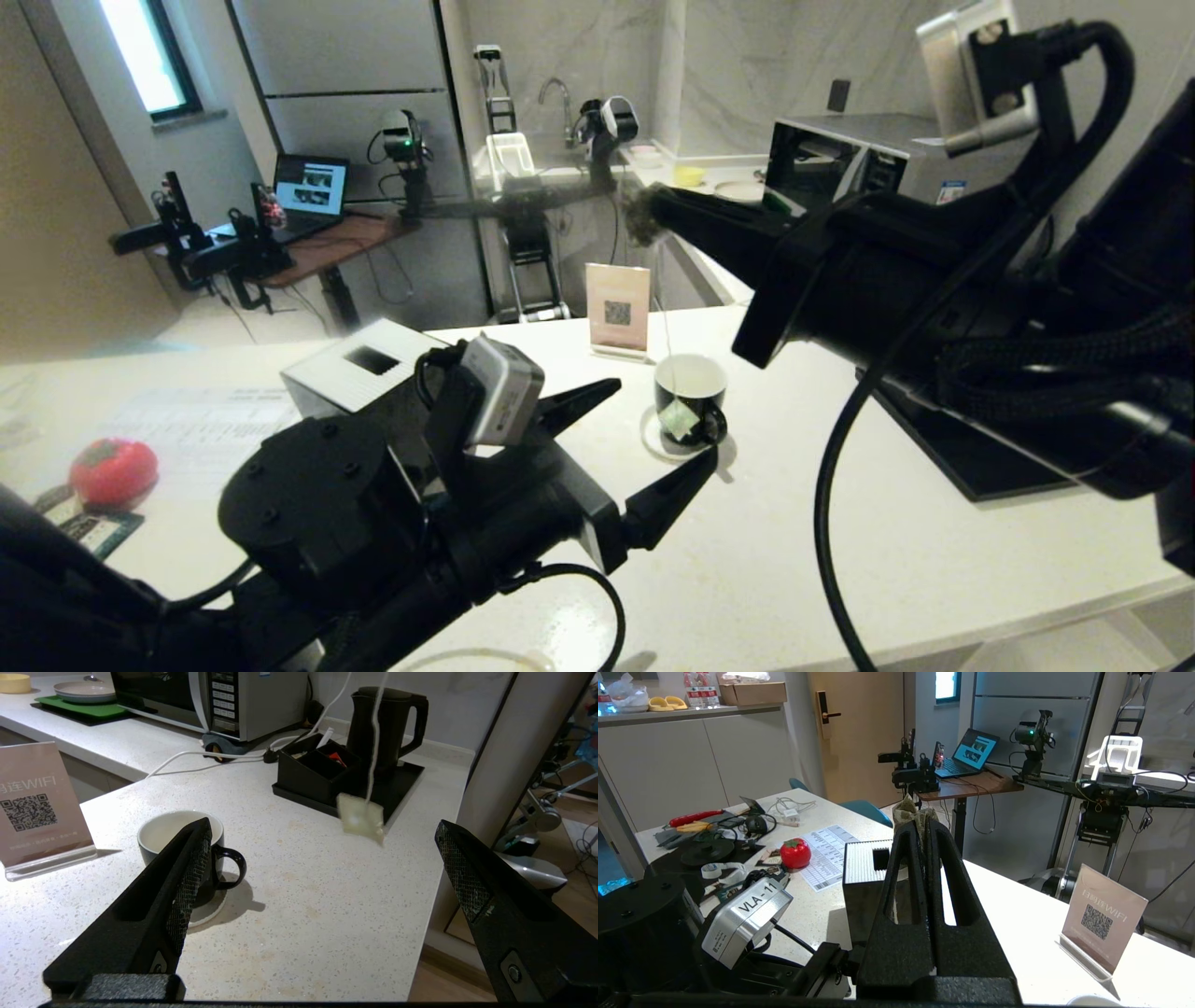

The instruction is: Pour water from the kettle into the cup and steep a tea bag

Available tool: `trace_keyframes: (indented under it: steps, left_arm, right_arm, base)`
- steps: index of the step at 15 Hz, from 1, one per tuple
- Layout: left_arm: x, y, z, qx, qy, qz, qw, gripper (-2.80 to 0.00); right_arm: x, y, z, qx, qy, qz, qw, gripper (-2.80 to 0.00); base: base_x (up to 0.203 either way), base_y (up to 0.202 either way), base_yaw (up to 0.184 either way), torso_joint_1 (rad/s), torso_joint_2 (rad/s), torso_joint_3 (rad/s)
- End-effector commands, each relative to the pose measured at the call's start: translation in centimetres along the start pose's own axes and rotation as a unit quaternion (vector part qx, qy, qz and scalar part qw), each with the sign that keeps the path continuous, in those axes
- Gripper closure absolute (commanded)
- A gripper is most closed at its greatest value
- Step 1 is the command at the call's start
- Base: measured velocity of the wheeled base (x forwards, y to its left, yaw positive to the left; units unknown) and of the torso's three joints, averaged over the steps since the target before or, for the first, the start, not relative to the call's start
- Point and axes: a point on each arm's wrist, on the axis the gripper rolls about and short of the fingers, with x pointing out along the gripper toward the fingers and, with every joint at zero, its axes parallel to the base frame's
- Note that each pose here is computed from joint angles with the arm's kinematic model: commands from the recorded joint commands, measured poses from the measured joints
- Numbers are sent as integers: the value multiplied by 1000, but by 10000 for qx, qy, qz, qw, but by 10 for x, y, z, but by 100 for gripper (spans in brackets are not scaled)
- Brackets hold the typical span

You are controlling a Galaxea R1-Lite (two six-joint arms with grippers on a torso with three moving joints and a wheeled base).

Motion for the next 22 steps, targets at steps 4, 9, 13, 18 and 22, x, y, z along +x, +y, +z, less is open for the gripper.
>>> trace_keyframes:
  steps: [4, 9, 13, 18, 22]
  left_arm:
    - [1, 0, 1, -3, -48, -11, 10000, -280]
    - [1, 0, 1, -3, -47, -18, 10000, -280]
    - [1, 0, 1, -3, -46, -25, 10000, -280]
    - [2, 0, 1, 5, -52, -35, 10000, 0]
    - [2, 0, 2, -17, -72, -6, 10000, 0]
  right_arm:
    - [0, 0, 1, -2, -27, 6, 10000, 0]
    - [0, 0, 1, -2, -34, 6, 10000, 0]
    - [0, 0, 1, 2, -30, 6, 10000, 0]
    - [-2, 0, 2, -3, -42, 6, 10000, 0]
    - [-2, 0, 2, 0, -37, 6, 10000, 0]
  base:
    - [0, 0, 0, 0, 0, 0]
    - [0, 0, 0, 0, 0, 0]
    - [0, 0, 0, 0, 0, 0]
    - [0, 0, 0, 0, 0, 0]
    - [0, 0, 0, 0, 0, 0]
